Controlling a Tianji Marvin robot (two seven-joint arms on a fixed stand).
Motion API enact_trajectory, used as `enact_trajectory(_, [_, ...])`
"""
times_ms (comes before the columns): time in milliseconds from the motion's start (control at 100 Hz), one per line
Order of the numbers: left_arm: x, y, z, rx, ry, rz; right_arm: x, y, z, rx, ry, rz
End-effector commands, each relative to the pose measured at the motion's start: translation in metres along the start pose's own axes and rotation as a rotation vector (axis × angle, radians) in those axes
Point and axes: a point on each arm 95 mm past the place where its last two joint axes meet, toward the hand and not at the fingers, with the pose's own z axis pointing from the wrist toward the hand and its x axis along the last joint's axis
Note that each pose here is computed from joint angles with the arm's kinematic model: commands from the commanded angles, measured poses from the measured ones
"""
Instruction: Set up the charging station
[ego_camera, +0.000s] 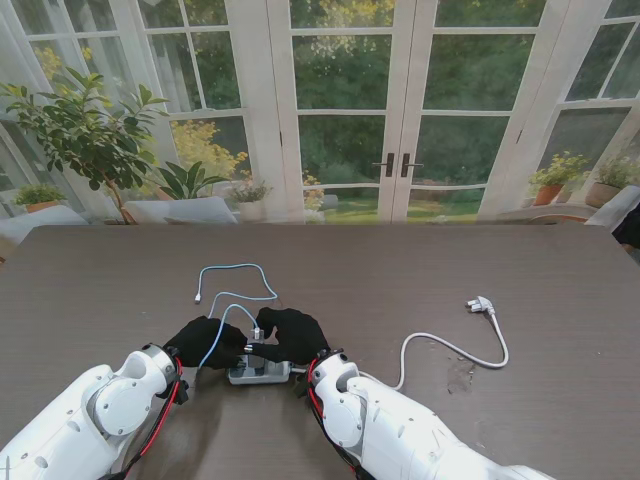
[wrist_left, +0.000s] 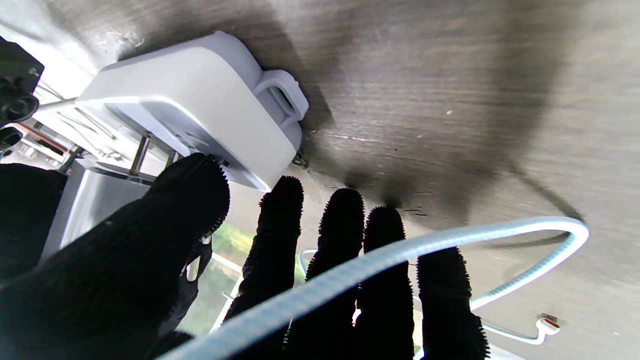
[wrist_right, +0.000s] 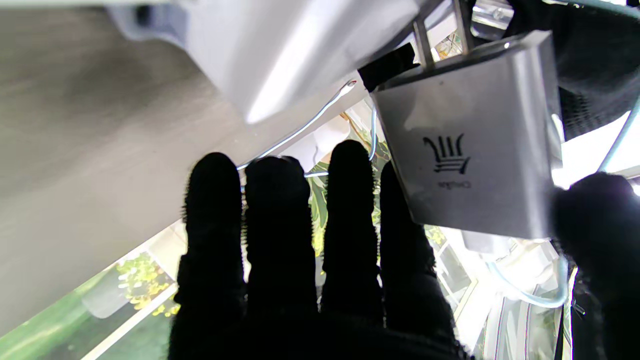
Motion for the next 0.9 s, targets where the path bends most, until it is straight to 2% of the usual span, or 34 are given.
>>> enact_trajectory(0, [-0.0037,0.0155,-0.0032,-0.050,-0.013,-0.011,0.0055,-0.0024,0.0011,0.010,0.016,0.007])
enact_trajectory(890, [-0.0063,0.0153,-0.0042,-0.053,-0.015,-0.011,0.0002,-0.0030,-0.0037,-0.045,0.085,-0.021])
